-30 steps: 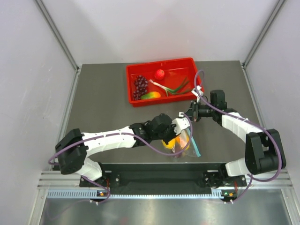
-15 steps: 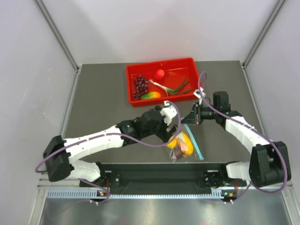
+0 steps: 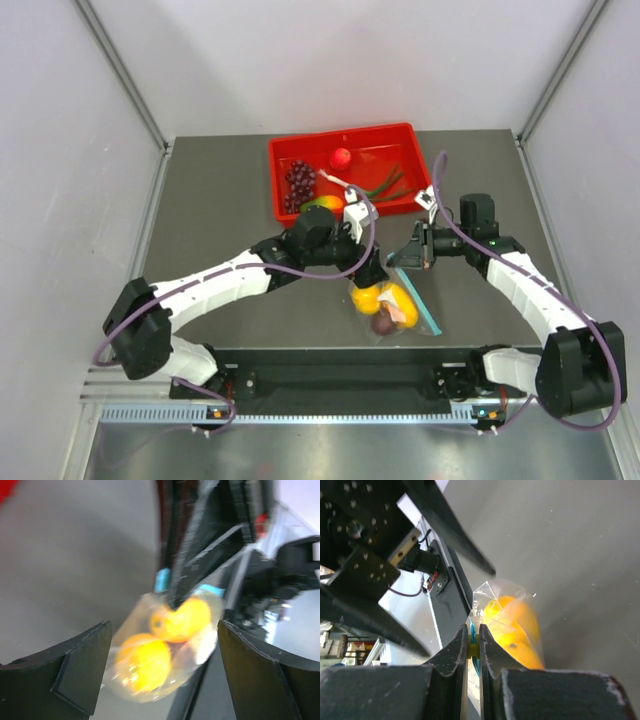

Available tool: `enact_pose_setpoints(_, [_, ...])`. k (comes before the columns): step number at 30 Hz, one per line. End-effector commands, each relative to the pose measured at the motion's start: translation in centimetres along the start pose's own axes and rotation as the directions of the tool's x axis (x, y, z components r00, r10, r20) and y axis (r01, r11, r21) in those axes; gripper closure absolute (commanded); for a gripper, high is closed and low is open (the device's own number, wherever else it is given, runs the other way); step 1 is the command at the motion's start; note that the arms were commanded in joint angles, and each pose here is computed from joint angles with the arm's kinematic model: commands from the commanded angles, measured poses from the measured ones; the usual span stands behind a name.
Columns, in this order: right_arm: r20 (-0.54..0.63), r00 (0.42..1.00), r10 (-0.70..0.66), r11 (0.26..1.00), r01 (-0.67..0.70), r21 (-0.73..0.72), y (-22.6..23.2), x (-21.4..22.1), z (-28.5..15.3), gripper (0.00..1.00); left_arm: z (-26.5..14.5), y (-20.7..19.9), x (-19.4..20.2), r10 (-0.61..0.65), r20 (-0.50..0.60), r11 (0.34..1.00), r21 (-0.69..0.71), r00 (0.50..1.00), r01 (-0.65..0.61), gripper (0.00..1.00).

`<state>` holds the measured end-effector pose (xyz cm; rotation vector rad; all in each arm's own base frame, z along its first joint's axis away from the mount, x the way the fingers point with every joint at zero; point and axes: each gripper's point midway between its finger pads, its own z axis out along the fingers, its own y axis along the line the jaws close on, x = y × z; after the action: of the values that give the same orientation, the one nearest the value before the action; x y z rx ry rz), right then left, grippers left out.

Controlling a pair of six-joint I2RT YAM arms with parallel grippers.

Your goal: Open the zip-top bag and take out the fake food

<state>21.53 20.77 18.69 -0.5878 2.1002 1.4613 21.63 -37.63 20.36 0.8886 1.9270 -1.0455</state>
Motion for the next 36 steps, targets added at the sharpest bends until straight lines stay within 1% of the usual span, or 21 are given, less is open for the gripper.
enact_pose_setpoints(1, [0.045,0.996,-0.078,0.995,0.081,-0.06,2.5,-2.2,-0.3,1.0,-0.1,-4.3,-3.6,-0.021,0.117,0.974,0.226,0.993,-0.006,0.1])
enact_pose_setpoints(2, [0.053,0.995,-0.087,0.994,0.09,-0.063,2.6,-2.4,-0.3,1.0,0.1,-4.3,-3.1,-0.042,0.106,0.971,0.238,0.993,0.016,0.11])
enact_pose_setpoints(7, [0.062,0.995,-0.078,0.993,0.083,-0.081,3.0,-2.7,-0.3,1.0,0.8,-4.7,-2.6,-0.075,0.105,0.959,0.281,0.992,0.043,0.11])
enact_pose_setpoints(11, [0.066,0.994,-0.083,0.992,0.089,-0.09,3.5,-2.9,-0.5,1.0,2.0,-3.4,-1.1,-0.066,0.063,0.969,0.243,0.996,0.049,0.11])
enact_pose_setpoints(15, [0.068,0.995,-0.079,0.992,0.085,-0.098,3.8,-2.8,-0.6,1.0,2.5,-2.8,-0.6,-0.055,0.051,0.975,0.22,0.997,0.043,0.12])
enact_pose_setpoints(19, [0.071,0.994,-0.078,0.992,0.085,-0.099,3.9,-2.7,-0.6,1.0,2.4,-1.4,-0.2,-0.013,0.042,0.989,0.149,0.999,0.006,0.13])
enact_pose_setpoints(21, [0.072,0.995,-0.074,0.992,0.081,-0.1,4.0,-2.6,-0.7,1.0,2.2,-1.3,-0.2,-0.003,0.046,0.99,0.141,0.999,-0.004,0.14])
enact_pose_setpoints(22, [0.074,0.995,-0.074,0.992,0.081,-0.102,4.0,-2.5,-0.6,1.0,2.2,-1.3,-0.4,-0.002,0.048,0.989,0.145,0.999,-0.005,0.16])
enact_pose_setpoints(23, [0.077,0.994,-0.075,0.991,0.083,-0.106,4.0,-2.6,-0.6,1.0,2.4,-1.4,-0.2,-0.007,0.039,0.988,0.154,0.999,0.001,0.27])
enact_pose_setpoints(25, [0.073,0.995,-0.062,0.991,0.07,-0.111,4.0,-2.4,-0.5,1.0,2.7,-2.2,-0.2,-0.025,0.021,0.979,0.202,0.999,0.021,0.42])
enact_pose_setpoints(26, [0.075,0.995,-0.063,0.991,0.071,-0.11,4.0,-2.5,-0.6,1.0,3.1,-2.2,0.3,-0.037,0.003,0.976,0.213,0.999,0.035,0.58])
enact_pose_setpoints(28, [0.078,0.995,-0.064,0.992,0.072,-0.105,4.0,-2.6,-0.6,0.98,3.2,-2.6,0.4,-0.049,-0.013,0.969,0.241,0.999,0.051,0.77])
enact_pose_setpoints(29, [0.084,0.994,-0.068,0.993,0.076,-0.093,3.9,-2.7,-0.6,0.88,3.4,-2.6,0.7,-0.054,-0.023,0.968,0.246,0.998,0.058,0.85])
enact_pose_setpoints(30, [0.089,0.993,-0.072,0.993,0.08,-0.088,4.0,-2.9,-0.6,0.81,3.3,-2.7,0.8,-0.056,-0.025,0.966,0.25,0.998,0.061,1.0])
enact_pose_setpoints(31, [0.098,0.992,-0.08,0.993,0.089,-0.081,4.1,-3.0,-0.8,0.72,3.3,-2.8,1.0,-0.06,-0.033,0.964,0.258,0.998,0.067,1.0])
enact_pose_setpoints(32, [0.106,0.991,-0.083,0.994,0.09,-0.064,3.9,-3.2,-0.8,0.57,3.2,-2.9,1.0,-0.061,-0.035,0.962,0.263,0.997,0.068,1.0])
enact_pose_setpoints(34, [0.119,0.988,-0.097,0.994,0.102,-0.036,4.0,-3.4,-1.1,0.48,3.1,-3.2,1.0,-0.064,-0.043,0.959,0.273,0.997,0.073,1.0])
enact_pose_setpoints(35, [0.139,0.983,-0.12,0.993,0.119,0.016,3.5,-3.8,-1.2,0.44,3.1,-3.2,1.2,-0.066,-0.052,0.958,0.278,0.996,0.078,1.0])
enact_pose_setpoints(36, [0.149,0.98,-0.129,0.991,0.124,0.046,3.3,-4.0,-1.4,0.44,3.1,-3.3,1.3,-0.07,-0.059,0.956,0.28,0.996,0.084,1.0])
